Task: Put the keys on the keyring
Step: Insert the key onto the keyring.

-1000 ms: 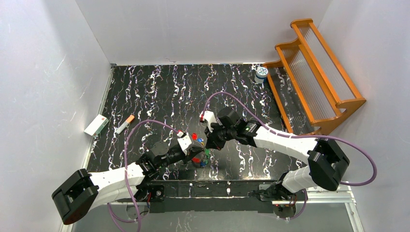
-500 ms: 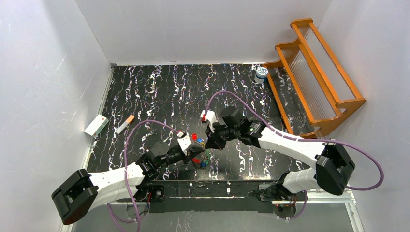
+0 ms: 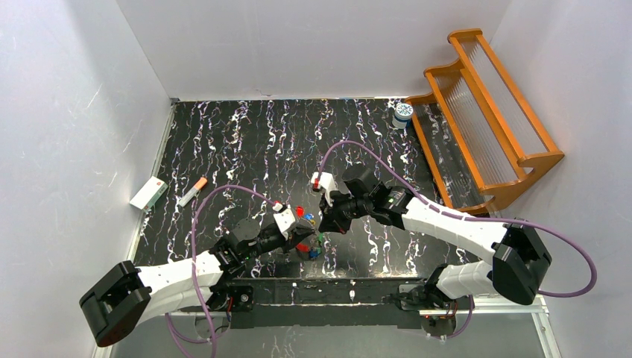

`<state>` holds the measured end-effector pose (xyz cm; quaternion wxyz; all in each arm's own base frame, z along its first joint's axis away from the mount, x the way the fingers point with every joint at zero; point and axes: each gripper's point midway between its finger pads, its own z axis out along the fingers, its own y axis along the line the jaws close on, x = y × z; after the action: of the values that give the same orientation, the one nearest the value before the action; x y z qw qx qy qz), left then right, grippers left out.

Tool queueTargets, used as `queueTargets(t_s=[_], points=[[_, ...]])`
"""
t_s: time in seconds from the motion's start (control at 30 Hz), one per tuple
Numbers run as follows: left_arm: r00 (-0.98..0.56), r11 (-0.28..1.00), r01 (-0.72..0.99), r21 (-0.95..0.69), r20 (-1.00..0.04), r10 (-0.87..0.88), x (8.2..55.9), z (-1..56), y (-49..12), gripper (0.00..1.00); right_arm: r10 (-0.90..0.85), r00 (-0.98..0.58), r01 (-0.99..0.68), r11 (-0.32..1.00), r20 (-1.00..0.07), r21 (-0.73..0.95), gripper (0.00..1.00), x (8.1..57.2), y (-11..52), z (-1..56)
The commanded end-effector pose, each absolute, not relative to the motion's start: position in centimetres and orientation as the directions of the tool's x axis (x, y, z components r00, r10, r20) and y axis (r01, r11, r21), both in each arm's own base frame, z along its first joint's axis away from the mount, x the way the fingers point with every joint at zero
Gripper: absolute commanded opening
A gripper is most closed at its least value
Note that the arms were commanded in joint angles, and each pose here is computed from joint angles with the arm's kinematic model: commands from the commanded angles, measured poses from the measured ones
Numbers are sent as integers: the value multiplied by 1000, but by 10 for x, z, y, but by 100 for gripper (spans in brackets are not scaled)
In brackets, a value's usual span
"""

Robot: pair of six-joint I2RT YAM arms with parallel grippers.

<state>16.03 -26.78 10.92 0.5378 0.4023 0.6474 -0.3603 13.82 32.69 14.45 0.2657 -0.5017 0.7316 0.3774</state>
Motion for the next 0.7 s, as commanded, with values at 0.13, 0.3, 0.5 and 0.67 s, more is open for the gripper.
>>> queueTargets(t_s=[0.13,0.3,0.5,0.67], points=[[-57,416,909,-18,-995,81,164,129,-273,0,-486,-310,-951,148,-817,273,1,143,348,168],[-55,416,909,-17,-995,81,164,130,-273,0,-479,-300,-954,131,-825,271,1,145,357,172],[-56,413,910,-18,-995,80,164,130,-273,0,-482,-295,-955,159,-825,249,1,151,359,169],[-55,413,910,-17,-995,79,164,130,-273,0,-497,-307,-951,184,-812,247,1,155,357,163]])
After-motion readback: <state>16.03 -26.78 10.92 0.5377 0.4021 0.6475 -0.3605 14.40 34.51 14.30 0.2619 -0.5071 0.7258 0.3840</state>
